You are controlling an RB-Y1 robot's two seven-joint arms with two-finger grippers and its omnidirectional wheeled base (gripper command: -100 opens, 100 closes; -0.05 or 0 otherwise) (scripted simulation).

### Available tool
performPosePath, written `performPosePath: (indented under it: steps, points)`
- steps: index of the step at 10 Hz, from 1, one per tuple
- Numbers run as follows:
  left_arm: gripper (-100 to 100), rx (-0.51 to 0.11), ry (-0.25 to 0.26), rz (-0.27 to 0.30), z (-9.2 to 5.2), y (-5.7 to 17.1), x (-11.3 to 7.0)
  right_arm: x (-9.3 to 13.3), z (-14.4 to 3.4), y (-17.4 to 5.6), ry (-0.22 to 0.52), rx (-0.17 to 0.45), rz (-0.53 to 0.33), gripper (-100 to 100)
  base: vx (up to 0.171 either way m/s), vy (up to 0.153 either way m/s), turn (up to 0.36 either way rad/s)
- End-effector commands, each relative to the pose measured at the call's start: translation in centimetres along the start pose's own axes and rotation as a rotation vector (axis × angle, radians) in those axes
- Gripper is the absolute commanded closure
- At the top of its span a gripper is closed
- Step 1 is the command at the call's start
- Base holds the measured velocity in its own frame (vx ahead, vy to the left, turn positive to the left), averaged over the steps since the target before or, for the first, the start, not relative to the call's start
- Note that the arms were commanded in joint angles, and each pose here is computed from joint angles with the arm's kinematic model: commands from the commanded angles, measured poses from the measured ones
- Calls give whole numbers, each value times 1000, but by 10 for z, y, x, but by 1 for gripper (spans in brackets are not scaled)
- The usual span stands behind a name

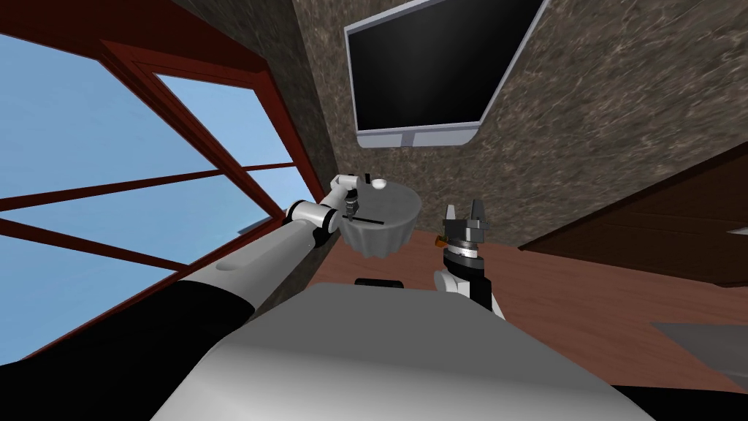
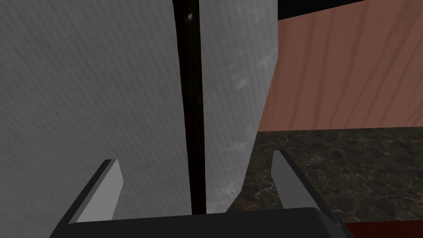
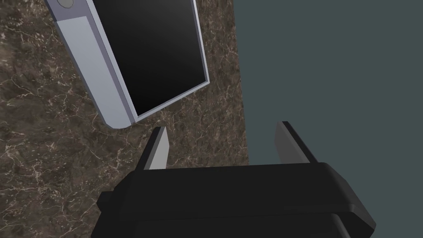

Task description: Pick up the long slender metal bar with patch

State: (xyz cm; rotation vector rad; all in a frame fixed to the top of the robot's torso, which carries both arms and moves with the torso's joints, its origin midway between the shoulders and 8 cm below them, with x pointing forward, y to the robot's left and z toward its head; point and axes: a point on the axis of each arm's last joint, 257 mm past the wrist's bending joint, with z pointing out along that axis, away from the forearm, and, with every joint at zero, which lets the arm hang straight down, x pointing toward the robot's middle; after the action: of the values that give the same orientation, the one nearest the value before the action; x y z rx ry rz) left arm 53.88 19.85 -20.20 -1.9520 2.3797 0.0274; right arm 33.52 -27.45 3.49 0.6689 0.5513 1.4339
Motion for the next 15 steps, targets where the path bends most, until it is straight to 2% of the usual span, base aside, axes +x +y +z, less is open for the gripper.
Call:
performPosePath:
  steps: [1, 2, 3, 6, 7, 8, 12, 13, 14, 15]
  points:
    - [-100, 0, 0, 0, 0, 0, 0, 0, 0, 0, 0, 0, 0, 0, 23, -7, 3]
    - [0, -3, 0, 1, 0, 1, 0, 0, 0, 0, 0, 0, 0, 0, 0, 0, 0]
    - [-100, -2, 1, 0, 8, 3, -15, 0, 0, 0, 0, 0, 0, 0, 6, -49, -13]
    - [-100, -1, -1, -1, 24, 9, -44, 0, 0, 0, 0, 0, 0, 0, -7, -114, -2]
    - [-100, -4, 0, -3, 21, 9, -38, 0, 0, 0, 0, 0, 0, 0, -5, -47, 6]
    - [100, -2, -1, -1, 22, 8, -39, 0, 0, 0, 0, 0, 0, 0, -1, -9, -1]
    - [100, -2, 0, -1, 22, 8, -38, 0, 0, 0, 0, 0, 0, 0, 0, 0, 0]
    - [0, -2, 0, -1, 22, 8, -38, 0, 0, 0, 0, 0, 0, 0, 0, 0, 0]
    - [100, -2, 1, 0, 11, 4, -19, 0, 0, 0, 0, 0, 0, 0, -3, 79, 17]
    - [100, -2, 1, 0, 8, 3, -15, 0, 0, 0, 0, 0, 0, 0, -3, 122, -15]
